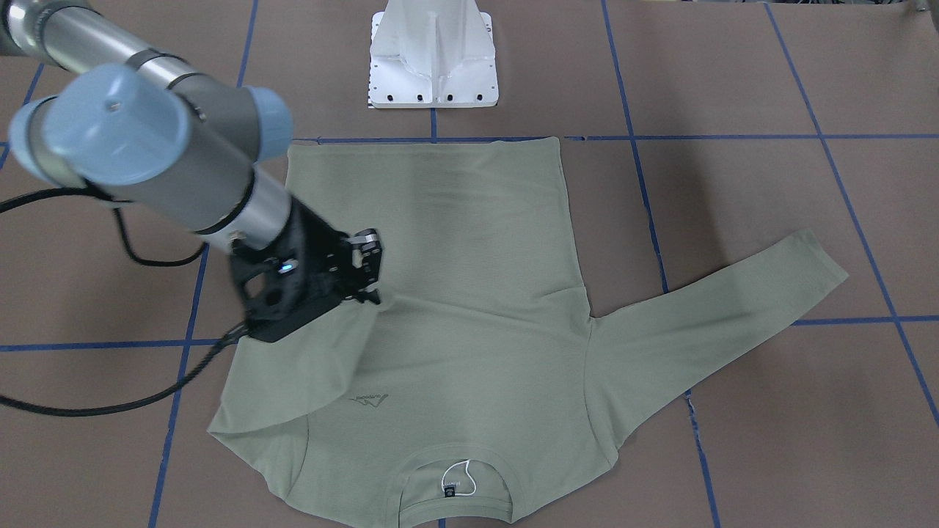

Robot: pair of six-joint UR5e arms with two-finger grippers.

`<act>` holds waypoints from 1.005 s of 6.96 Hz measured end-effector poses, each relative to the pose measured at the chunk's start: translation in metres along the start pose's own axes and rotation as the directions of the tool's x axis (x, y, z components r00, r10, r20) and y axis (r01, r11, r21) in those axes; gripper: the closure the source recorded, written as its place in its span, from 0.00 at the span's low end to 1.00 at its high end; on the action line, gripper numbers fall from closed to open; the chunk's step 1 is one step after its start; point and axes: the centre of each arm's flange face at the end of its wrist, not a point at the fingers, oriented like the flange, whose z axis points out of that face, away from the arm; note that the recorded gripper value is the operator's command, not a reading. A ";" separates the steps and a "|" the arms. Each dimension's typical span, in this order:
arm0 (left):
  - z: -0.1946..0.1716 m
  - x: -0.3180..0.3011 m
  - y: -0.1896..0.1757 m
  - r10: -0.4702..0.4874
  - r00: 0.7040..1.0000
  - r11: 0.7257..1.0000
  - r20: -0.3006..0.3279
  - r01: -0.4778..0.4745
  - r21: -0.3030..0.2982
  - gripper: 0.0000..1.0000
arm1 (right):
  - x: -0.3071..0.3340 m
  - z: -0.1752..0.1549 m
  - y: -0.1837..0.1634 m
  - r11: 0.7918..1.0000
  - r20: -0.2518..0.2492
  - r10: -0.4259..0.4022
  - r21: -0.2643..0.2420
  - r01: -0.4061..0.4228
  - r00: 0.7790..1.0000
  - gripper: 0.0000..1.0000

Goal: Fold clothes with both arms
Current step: 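Carry the grasped sleeve across the shirt body toward the collar with the right gripper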

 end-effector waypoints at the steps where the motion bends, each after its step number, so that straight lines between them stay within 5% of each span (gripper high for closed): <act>1: 0.001 -0.001 0.002 -0.004 1.000 1.000 0.002 0.004 -0.003 0.01 | -0.059 0.028 0.005 0.999 -0.016 -0.043 0.021 0.043 0.999 1.00; 6: 0.009 -0.009 0.008 -0.018 1.000 1.000 0.005 0.018 -0.019 0.01 | -0.135 0.159 0.035 0.994 -0.120 -0.102 0.030 0.106 0.988 1.00; 7: 0.009 -0.009 0.008 -0.018 1.000 1.000 0.005 0.018 -0.020 0.01 | -0.145 0.172 0.025 0.993 -0.136 -0.104 0.044 0.110 0.985 0.56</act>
